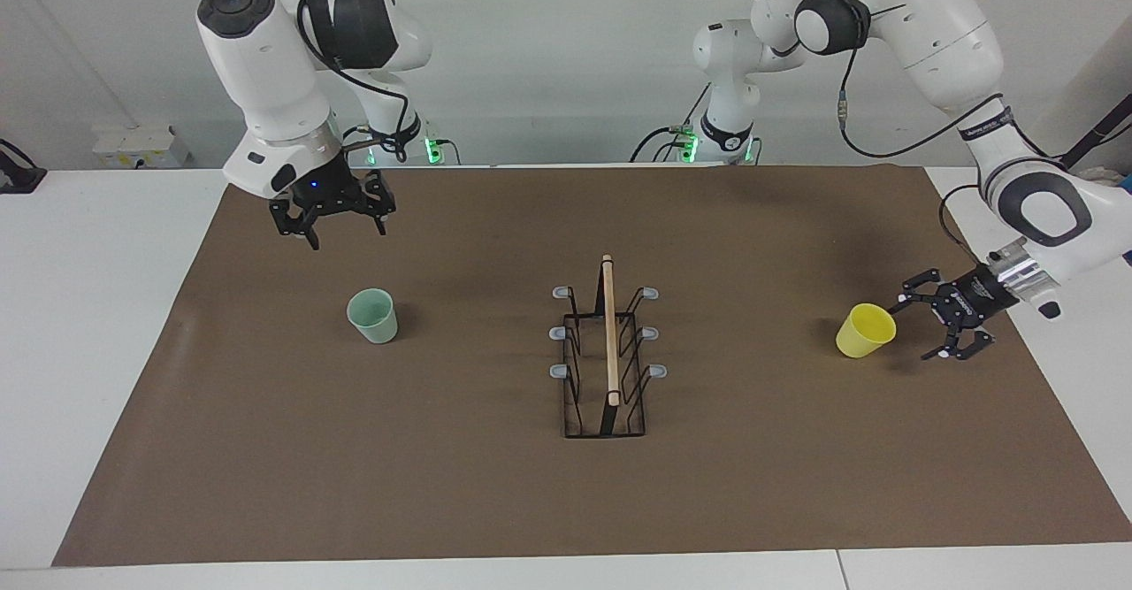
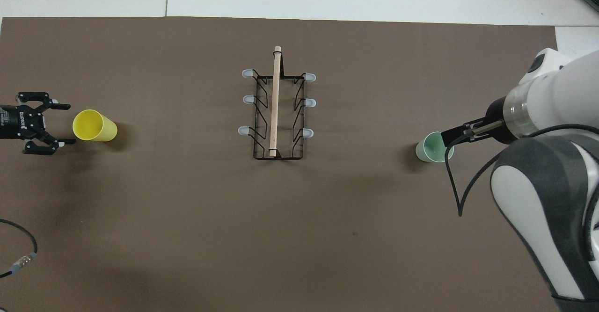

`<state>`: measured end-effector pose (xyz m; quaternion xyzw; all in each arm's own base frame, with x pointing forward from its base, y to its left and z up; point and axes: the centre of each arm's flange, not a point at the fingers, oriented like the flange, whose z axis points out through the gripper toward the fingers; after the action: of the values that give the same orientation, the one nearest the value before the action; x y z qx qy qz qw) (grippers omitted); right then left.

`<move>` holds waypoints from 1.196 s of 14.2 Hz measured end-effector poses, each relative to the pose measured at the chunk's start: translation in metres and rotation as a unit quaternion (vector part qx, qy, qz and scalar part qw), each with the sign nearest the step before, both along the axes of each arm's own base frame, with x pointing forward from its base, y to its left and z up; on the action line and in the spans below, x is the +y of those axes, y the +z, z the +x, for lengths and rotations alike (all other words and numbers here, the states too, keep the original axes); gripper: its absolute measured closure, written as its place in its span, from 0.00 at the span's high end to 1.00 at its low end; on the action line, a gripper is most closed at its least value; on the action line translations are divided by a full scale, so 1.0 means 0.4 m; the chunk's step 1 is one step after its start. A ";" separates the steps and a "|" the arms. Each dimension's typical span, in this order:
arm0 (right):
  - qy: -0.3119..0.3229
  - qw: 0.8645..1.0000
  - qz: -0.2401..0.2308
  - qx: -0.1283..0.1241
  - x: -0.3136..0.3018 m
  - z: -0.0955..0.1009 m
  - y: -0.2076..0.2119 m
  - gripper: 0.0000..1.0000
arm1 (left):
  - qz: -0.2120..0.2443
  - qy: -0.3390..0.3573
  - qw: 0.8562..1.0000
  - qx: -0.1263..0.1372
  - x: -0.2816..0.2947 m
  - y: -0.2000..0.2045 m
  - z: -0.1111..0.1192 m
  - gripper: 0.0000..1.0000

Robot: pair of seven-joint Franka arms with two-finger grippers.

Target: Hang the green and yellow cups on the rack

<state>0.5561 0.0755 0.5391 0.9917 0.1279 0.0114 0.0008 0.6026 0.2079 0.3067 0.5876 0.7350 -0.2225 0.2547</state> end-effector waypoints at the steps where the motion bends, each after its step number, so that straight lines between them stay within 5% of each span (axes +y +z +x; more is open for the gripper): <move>1: 0.005 1.000 -0.010 0.003 0.004 -0.001 -0.020 1.00 | -0.010 0.010 1.000 -0.008 -0.005 -0.016 -0.023 1.00; 8: 0.088 0.989 -0.114 0.045 0.086 0.033 -0.225 1.00 | -0.028 0.080 0.995 -0.042 -0.120 -0.085 -0.031 1.00; 10: 0.150 0.975 -0.157 0.049 0.137 0.021 -0.227 1.00 | -0.028 0.080 0.995 -0.045 -0.139 -0.087 -0.026 1.00; 14: 0.243 0.949 -0.173 0.104 0.157 -0.008 -0.214 1.00 | -0.010 0.075 0.996 -0.056 -0.178 -0.080 -0.008 1.00; 17: 0.325 0.914 -0.197 0.142 0.133 -0.012 -0.220 1.00 | 0.003 0.070 0.996 -0.063 -0.210 -0.079 0.003 0.99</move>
<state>0.5514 0.1287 0.4510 0.8664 0.4414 -0.1550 0.1743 0.6039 0.1241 0.2751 0.5482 0.7575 -0.1647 0.3138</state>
